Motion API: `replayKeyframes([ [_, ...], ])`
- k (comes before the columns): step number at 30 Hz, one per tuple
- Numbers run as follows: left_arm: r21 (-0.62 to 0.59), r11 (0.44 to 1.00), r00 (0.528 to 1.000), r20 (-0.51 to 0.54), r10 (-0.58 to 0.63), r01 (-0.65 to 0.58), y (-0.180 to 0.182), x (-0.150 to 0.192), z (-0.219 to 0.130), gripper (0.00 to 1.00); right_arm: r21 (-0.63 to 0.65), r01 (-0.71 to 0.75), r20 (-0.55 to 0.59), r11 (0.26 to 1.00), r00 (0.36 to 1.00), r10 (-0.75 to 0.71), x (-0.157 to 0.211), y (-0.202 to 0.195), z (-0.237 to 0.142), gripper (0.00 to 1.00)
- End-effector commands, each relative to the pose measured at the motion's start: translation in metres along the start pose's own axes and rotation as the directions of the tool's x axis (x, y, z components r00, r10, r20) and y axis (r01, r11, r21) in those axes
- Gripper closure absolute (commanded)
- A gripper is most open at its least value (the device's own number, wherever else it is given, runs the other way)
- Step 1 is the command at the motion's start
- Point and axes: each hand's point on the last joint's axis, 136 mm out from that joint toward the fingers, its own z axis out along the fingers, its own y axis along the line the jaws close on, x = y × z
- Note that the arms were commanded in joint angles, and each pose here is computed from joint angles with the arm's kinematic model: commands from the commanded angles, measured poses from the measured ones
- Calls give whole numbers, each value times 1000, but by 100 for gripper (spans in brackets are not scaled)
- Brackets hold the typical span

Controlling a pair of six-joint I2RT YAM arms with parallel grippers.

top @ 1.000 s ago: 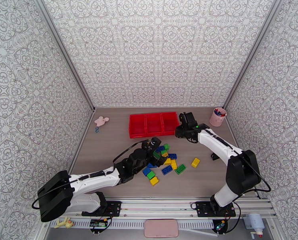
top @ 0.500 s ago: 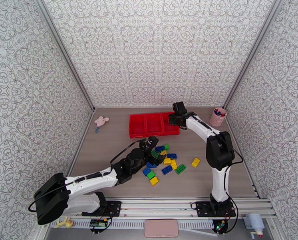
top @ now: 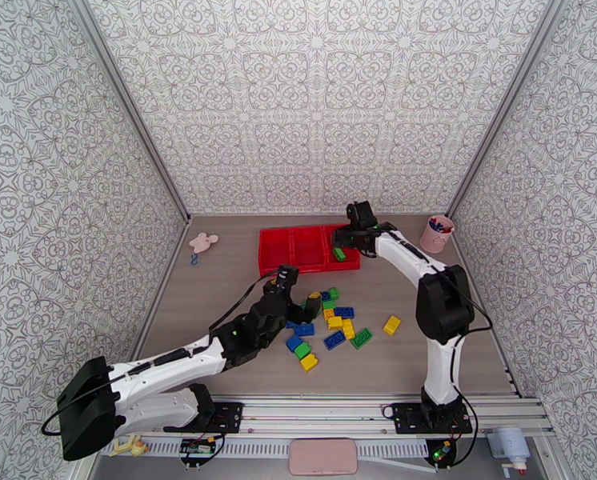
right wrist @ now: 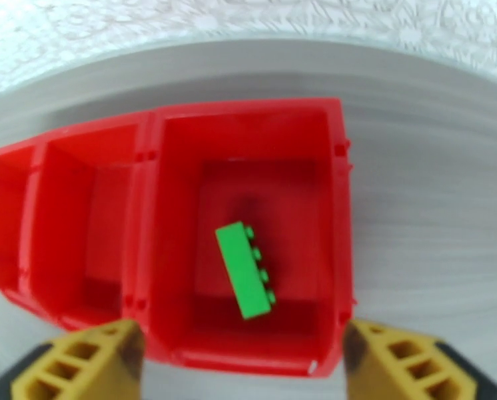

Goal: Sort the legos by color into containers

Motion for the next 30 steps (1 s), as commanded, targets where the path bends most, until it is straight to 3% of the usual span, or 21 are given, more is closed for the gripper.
replayKeyframes([
  [1, -272, 952, 969, -162, -189, 140, 53, 19, -10, 0, -67, 22, 78, 997, 997, -17, -3, 16, -29, 9],
  [3, -433, 861, 910, -179, -374, 268, 84, 32, -19, 0, -90, 52, 93, 995, 995, -44, 7, 24, -43, 6],
  [6, -531, 759, 830, -171, -532, 377, 105, 42, -32, 0, -107, 83, 94, 991, 993, -73, 25, 32, -58, 4],
  [7, -560, 716, 789, -168, -591, 417, 111, 46, -36, 0, -111, 90, 93, 990, 992, -80, 30, 34, -62, 4],
  [10, -658, 548, 601, -177, -780, 517, 124, 70, -47, 0, -126, 103, 81, 987, 992, -93, 47, 41, -72, 3],
  [12, -695, 493, 519, -199, -831, 523, 127, 82, -49, 0, -130, 100, 62, 987, 994, -92, 59, 43, -74, 3],
  [17, -751, 483, 444, -282, -851, 450, 129, 105, -49, 0, -118, 74, 48, 990, 996, -69, 72, 39, -77, 2],
  [23, -750, 529, 375, -394, -839, 397, 117, 130, -39, 2, -99, 71, 62, 992, 996, -66, 69, 37, -79, 2],
  [30, -756, 561, 340, -457, -822, 337, 113, 153, -31, 11, -92, 56, 55, 994, 997, -51, 71, 36, -76, 2],
])
